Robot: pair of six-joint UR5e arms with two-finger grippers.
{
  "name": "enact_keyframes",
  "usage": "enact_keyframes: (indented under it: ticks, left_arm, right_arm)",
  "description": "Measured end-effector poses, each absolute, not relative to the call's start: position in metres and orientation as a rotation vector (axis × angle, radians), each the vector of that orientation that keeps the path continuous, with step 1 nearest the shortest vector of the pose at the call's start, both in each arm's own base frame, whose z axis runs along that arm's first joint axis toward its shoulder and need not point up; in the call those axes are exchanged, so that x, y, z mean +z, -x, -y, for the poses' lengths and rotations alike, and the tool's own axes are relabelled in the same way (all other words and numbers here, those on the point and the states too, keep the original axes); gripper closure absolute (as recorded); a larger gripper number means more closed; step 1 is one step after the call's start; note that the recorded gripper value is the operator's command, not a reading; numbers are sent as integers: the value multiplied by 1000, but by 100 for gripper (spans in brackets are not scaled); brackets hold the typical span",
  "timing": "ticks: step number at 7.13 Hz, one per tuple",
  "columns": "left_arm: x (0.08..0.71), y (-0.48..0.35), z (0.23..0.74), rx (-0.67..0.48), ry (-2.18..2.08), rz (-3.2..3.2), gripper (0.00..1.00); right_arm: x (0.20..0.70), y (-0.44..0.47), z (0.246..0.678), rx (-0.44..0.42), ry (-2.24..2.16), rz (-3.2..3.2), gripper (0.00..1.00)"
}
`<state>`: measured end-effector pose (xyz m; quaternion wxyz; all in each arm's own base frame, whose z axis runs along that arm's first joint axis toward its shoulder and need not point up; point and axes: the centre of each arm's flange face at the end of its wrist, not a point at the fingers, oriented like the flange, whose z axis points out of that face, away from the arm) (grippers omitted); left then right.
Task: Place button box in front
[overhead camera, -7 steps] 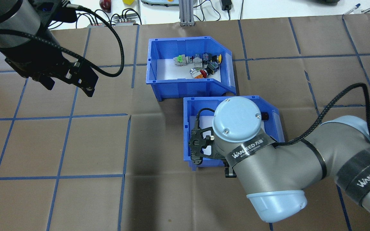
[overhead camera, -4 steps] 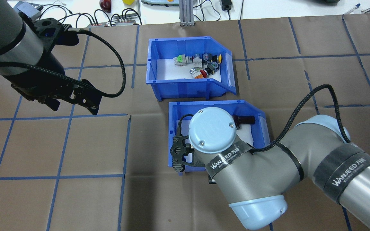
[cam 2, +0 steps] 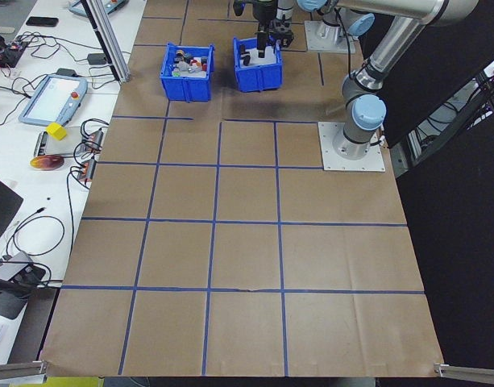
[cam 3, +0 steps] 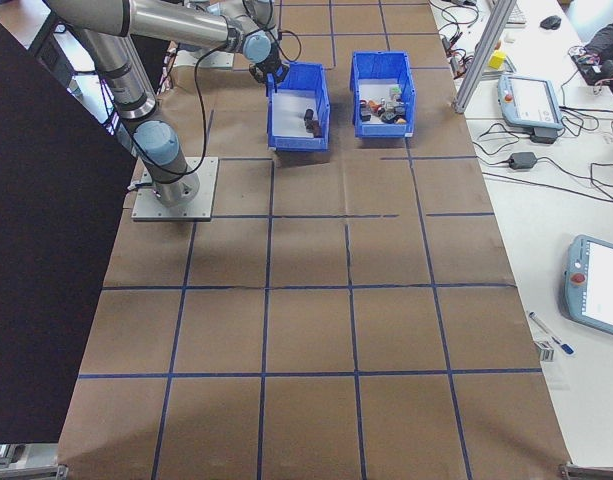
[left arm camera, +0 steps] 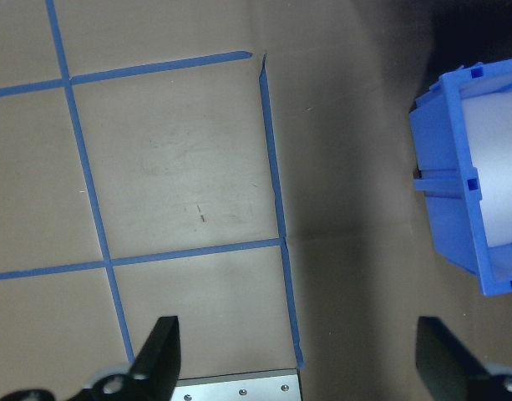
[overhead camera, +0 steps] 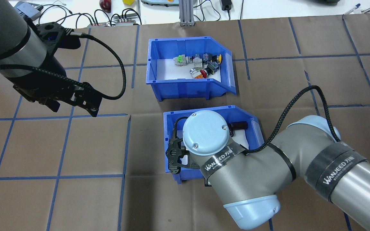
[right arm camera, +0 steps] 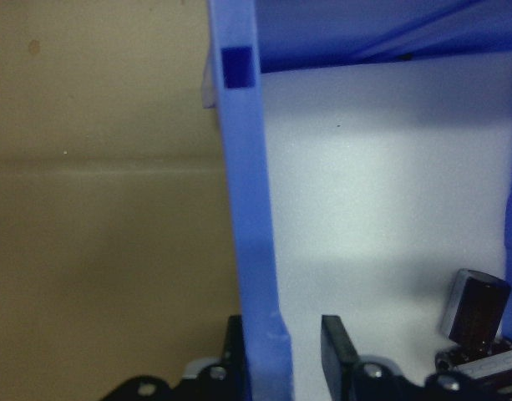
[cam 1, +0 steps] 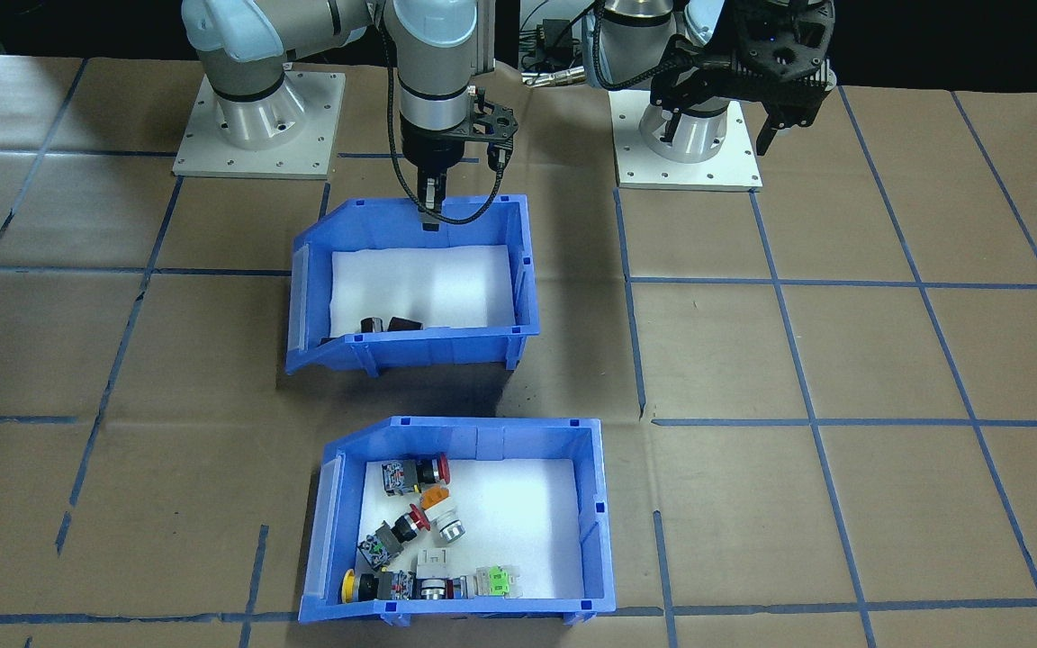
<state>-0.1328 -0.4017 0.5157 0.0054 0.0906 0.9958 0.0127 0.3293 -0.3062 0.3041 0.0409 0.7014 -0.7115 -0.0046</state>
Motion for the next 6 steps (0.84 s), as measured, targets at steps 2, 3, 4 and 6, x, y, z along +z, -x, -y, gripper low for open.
enact_keyframes:
  ticks: [2, 3, 4, 6]
  left_arm:
    - [513, 133, 406, 34, -300, -3120, 0]
    - [512, 133, 407, 36, -303, -3122, 0]
    - [511, 133, 408, 41, -306, -3123, 0]
    - [508, 134, 410, 47, -309, -3124, 0]
  right_arm:
    - [333, -326, 308, 0, -2134, 2186, 0]
    - [354, -321, 307, -26, -2124, 2201, 0]
    - [374, -314, 311, -46, -2102, 2226, 0]
    - [405, -284, 344, -18, -1978, 2332, 0]
